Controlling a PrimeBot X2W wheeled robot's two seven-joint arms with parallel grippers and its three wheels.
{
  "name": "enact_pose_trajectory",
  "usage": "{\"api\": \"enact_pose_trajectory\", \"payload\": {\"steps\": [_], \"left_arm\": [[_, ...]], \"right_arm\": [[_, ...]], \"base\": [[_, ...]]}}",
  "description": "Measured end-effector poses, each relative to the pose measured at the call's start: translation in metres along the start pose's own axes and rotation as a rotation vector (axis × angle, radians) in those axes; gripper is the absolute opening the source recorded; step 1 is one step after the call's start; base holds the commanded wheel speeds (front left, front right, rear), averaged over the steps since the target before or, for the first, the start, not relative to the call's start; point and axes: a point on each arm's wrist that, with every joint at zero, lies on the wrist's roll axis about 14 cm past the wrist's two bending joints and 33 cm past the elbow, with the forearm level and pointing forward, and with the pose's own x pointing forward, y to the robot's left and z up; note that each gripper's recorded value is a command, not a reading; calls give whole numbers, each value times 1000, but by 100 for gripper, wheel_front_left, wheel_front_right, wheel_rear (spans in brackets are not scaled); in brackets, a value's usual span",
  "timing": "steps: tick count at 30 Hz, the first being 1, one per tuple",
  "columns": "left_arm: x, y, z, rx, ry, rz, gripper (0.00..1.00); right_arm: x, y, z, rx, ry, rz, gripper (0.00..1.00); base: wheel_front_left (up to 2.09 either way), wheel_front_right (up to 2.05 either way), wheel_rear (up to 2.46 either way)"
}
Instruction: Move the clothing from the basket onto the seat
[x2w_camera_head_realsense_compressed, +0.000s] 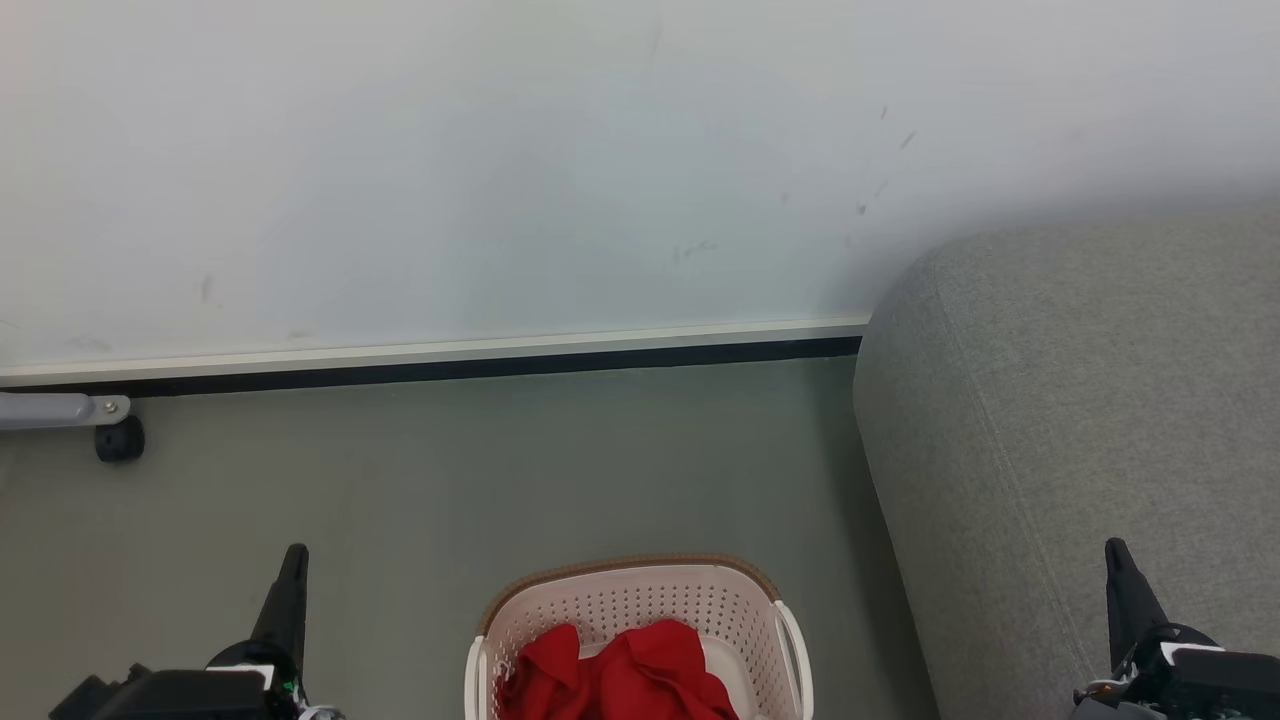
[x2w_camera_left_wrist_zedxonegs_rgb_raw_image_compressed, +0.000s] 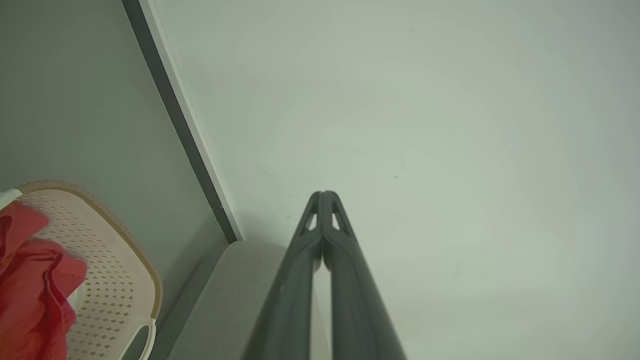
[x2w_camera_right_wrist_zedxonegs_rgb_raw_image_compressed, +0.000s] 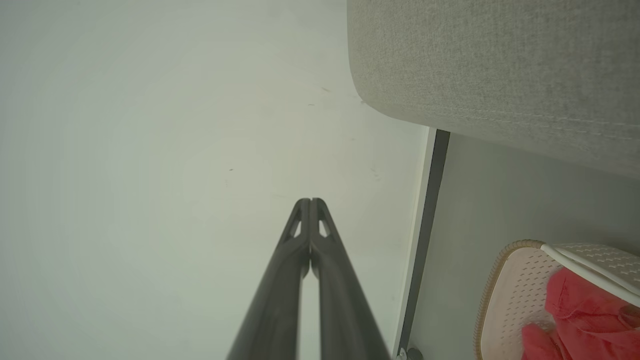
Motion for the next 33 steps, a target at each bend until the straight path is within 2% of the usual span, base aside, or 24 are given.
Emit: {"api": "enact_pose_trajectory", "payload": {"steps": [6, 7, 8, 9, 10, 11, 14, 25, 33], "left_arm": [[0, 0, 0, 0, 0, 0, 0], [0, 0, 0, 0, 0, 0, 100], [-1, 3, 0, -1, 1, 10, 0], [-3, 10, -1, -4, 1, 28, 100], [-6, 16, -2, -8, 1, 48, 0], [-10, 24, -3, -12, 1, 70, 100], [-17, 37, -5, -17, 5, 109, 100], [-15, 32, -15, 17, 13, 94, 100], [-12, 26, -18, 78, 13, 87, 100]], "right_arm": [[0, 0, 0, 0, 0, 0, 0], [0, 0, 0, 0, 0, 0, 100], [-1, -3, -1, 1, 1, -10, 0], [-3, -9, -1, 5, 1, -27, 100], [-6, -16, -2, 9, 2, -48, 0], [-9, -24, -3, 14, 2, -71, 100], [-16, -38, -7, 21, 5, -113, 100], [-14, -33, -9, -4, -10, -101, 100], [-13, -31, -10, -86, -14, -114, 100]], "base": [[0, 0, 0], [0, 0, 0], [0, 0, 0], [0, 0, 0], [0, 0, 0], [0, 0, 0], [0, 0, 0], [0, 0, 0], [0, 0, 0]]}}
